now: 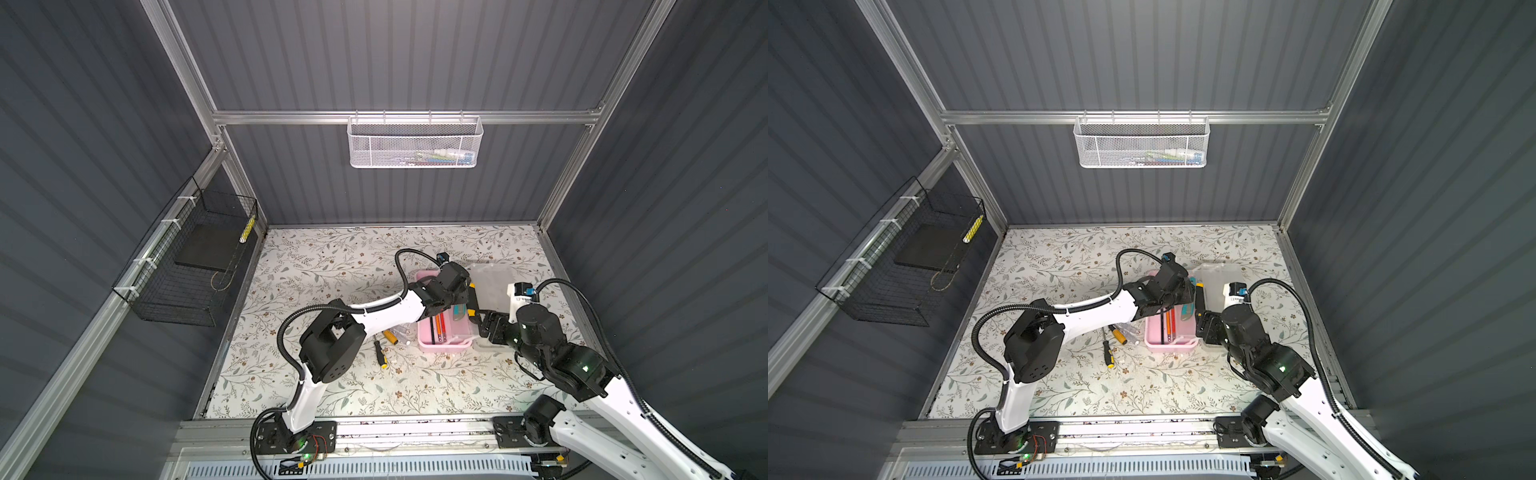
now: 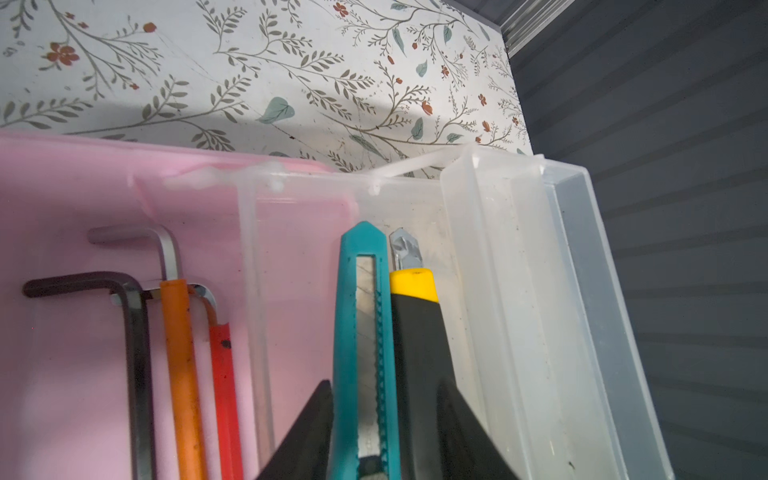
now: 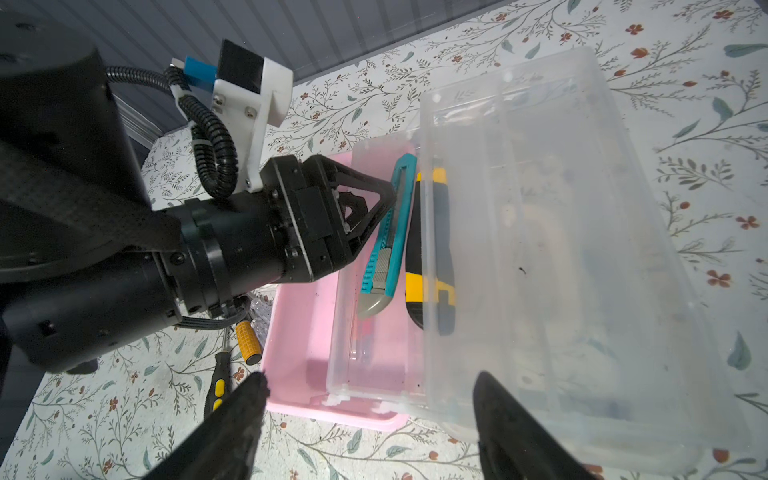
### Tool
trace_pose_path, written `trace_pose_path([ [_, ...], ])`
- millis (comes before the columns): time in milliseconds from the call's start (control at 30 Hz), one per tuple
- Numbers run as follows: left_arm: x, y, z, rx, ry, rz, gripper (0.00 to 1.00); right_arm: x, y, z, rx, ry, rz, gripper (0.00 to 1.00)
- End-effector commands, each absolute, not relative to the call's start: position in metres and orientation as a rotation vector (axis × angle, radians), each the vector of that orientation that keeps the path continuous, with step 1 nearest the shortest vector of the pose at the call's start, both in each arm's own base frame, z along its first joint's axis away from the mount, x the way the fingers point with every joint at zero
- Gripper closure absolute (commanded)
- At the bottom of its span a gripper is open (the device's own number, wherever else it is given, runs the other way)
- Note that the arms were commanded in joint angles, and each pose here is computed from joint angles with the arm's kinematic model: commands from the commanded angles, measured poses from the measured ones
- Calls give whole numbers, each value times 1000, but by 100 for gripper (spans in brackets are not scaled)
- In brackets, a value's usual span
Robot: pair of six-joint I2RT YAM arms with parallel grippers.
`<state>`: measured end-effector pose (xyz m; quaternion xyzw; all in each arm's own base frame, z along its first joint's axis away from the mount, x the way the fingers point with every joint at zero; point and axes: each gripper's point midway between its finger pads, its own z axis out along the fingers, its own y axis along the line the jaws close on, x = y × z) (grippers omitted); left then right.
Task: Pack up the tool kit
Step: 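Carry the teal box cutter with the left gripper into the pink box, then release the cutter with the left gripper while the right gripper moves to the screwdrivers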
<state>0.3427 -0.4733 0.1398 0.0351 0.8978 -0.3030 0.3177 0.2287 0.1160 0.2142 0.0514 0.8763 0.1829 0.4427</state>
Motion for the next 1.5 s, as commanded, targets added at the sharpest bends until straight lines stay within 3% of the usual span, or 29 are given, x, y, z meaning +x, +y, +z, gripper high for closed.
trace_pose_path([
  [0, 342, -461, 179, 146, 2262, -773, 53, 230, 118, 221, 100, 2179, 449, 23],
  [333, 319, -412, 239, 297, 2138, -685, 39, 242, 139, 223, 24, 2223, 463, 24],
  [567, 294, -336, 213, 353, 2189, -435, 26, 245, 173, 229, -91, 2250, 450, 24],
  [967, 261, -185, 166, 73, 2319, -151, 25, 235, 260, 218, -366, 2293, 422, 24],
  [1167, 257, -136, 150, -133, 2340, -210, 25, 226, 307, 207, -496, 2311, 466, 29],
  [1467, 252, -108, 125, -296, 2391, -348, 26, 210, 364, 167, -653, 2411, 544, 35],
])
